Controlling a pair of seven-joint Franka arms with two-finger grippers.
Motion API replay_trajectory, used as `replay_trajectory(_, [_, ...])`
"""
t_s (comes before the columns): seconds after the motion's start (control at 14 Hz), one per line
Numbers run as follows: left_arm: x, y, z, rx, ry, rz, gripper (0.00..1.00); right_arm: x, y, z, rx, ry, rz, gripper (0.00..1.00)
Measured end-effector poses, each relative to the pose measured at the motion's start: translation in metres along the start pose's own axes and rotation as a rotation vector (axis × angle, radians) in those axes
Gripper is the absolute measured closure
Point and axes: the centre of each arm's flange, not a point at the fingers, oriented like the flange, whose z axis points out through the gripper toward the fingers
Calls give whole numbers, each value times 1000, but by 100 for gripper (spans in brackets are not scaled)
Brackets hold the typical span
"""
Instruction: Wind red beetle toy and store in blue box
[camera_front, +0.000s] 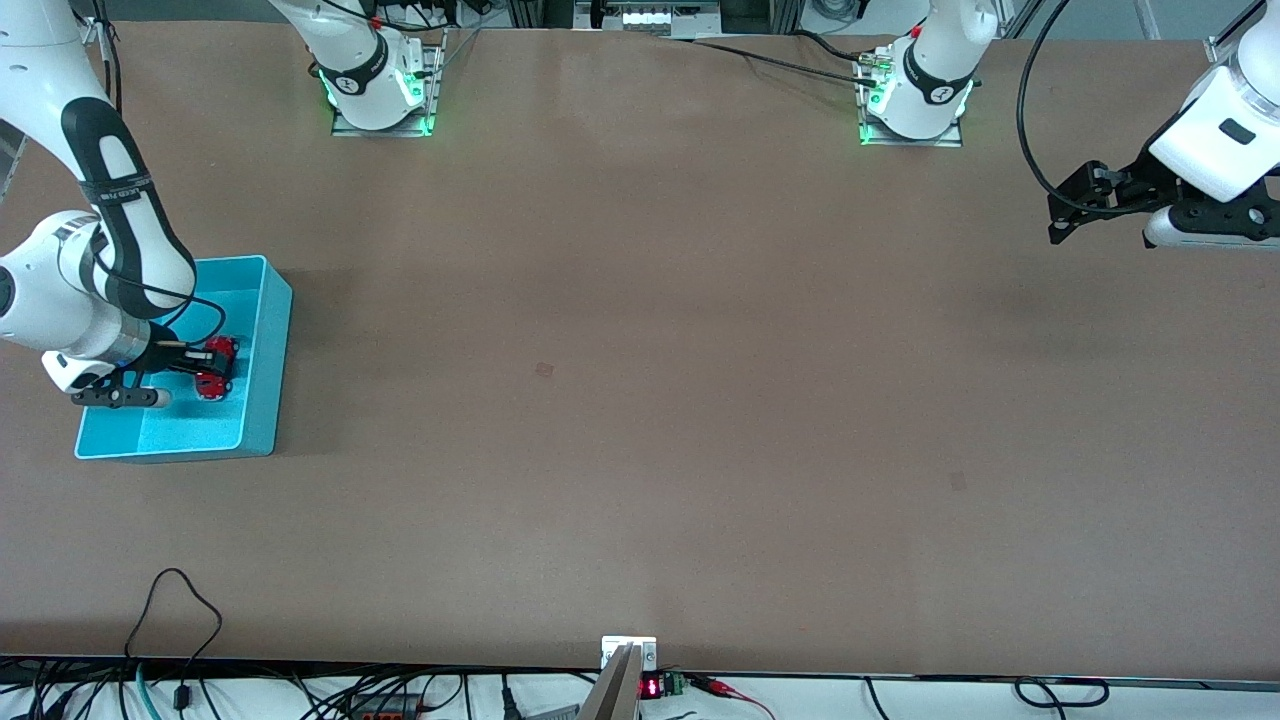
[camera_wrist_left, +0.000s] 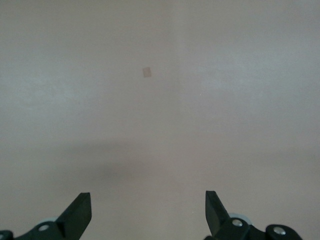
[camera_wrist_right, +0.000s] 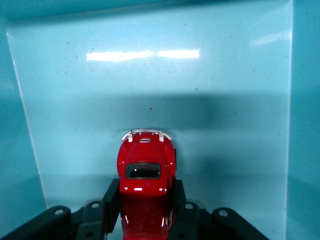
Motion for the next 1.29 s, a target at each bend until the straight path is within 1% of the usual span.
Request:
replay_trajectory(0.22, [0,-3,0,0,0,-7,0,3,-1,-7,-3,10,-3,24])
replay_trajectory(0.29, [0,-4,0,0,-1,-8,0,5,-2,-16,-1,11,-5,12])
replay_trajectory(0.36, [0,-4,0,0,-1,-9,0,6,-2,-30,1,11,-6,3])
replay_trajectory(0.43, [0,-5,0,0,-1,-11,0,8,-3,-51,3,17,-9,0])
replay_trajectory(0.65, [-1,-6,1,0,-10,-18,0,15,-22,-131,8,37,-41,0])
replay_trajectory(0.79, [-2,-7,2,-3,-19,-35,0,20,-47,-186,14,43,-46,0])
replay_trajectory(0.86, [-2,-8,2,-3,-22,-40,0,22,-64,-210,17,44,-32,0])
replay_trajectory(1.0, [-2,-9,2,-3,-25,-45,0,22,-96,-251,25,28,18,0])
replay_trajectory(1.29, [-2,-7,2,-4,-24,-50,0,4,-139,-318,31,31,117,0])
